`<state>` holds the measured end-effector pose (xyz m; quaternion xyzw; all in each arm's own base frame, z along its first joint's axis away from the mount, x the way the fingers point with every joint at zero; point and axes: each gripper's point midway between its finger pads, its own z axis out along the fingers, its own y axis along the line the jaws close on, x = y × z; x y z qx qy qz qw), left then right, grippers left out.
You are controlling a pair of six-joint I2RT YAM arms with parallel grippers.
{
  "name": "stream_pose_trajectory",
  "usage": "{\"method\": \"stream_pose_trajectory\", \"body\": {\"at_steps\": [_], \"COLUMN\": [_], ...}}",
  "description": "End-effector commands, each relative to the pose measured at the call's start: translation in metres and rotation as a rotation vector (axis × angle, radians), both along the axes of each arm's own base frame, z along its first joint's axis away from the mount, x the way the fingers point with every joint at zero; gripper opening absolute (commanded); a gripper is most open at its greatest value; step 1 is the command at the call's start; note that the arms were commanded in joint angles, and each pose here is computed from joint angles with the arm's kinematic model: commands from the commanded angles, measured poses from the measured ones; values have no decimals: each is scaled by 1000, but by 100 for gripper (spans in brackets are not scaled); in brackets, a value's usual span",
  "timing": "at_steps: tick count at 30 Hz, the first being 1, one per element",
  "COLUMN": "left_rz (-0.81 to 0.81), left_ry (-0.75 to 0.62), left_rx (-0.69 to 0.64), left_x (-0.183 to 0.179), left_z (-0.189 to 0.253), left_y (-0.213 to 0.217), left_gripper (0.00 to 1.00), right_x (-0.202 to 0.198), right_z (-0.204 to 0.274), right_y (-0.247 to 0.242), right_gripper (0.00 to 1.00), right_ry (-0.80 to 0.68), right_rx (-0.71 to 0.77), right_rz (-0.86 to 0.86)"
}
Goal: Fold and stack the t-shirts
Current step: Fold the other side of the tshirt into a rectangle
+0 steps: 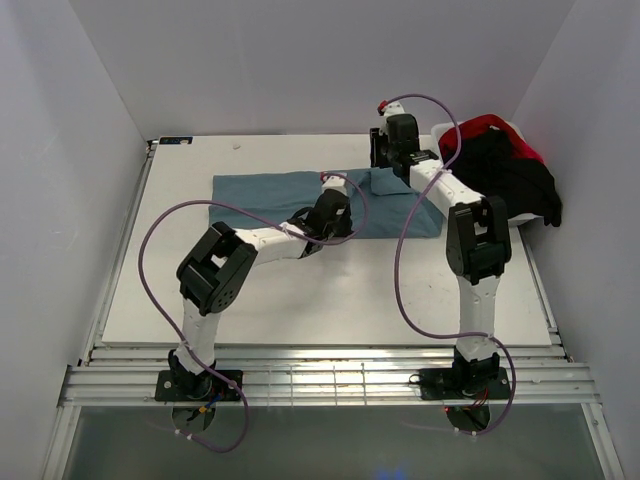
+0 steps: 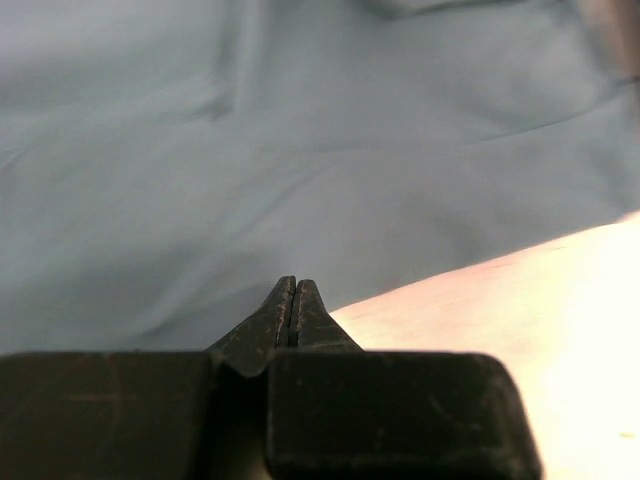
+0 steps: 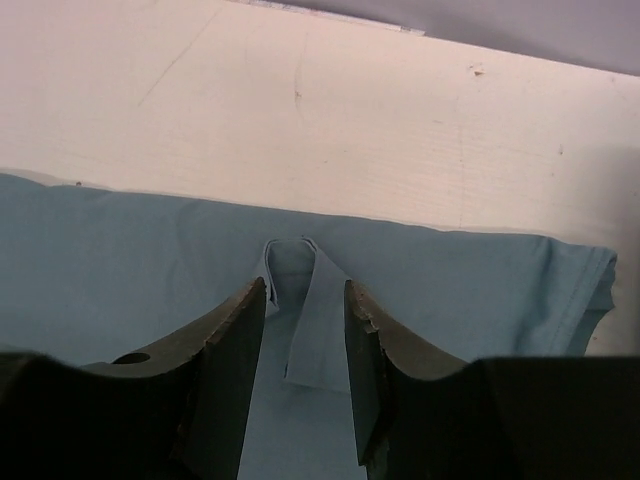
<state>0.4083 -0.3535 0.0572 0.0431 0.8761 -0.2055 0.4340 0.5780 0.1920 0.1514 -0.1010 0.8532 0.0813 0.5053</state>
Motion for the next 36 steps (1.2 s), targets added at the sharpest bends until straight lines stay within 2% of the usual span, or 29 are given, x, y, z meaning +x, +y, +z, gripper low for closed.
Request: {"method": "stream_pose_trajectory", "body": {"at_steps": [1, 7, 19, 22, 25, 29, 36], "left_rz": [-78, -61, -68, -59, -41, -14, 27], "left_ry": [-91, -166, -186, -189, -189, -184, -173], "left_rx": [-76, -63, -1, 11, 30, 29, 42], "left_x": [8, 30, 51, 57, 66, 77, 89], "left_z": [49, 69, 43, 36, 28, 22, 15], "left_y": [-38, -47, -57, -56, -50, -40, -19], "left_gripper": [0, 0, 0, 0, 0, 0, 0], "right_x": [-16, -22, -32, -33, -31, -30, -12], "right_z": [-41, -70, -98, -102, -102, -103, -85], "right_y": [0, 5, 1, -3, -5, -7, -32], "right_gripper": [42, 36, 34, 28, 17, 10, 8], "right_ry": [110, 189, 275, 282, 281, 283, 211], "right_rx": [-37, -51, -81, -100, -112, -128, -211], "right_rz": [40, 79, 80, 65, 60, 51, -75]}}
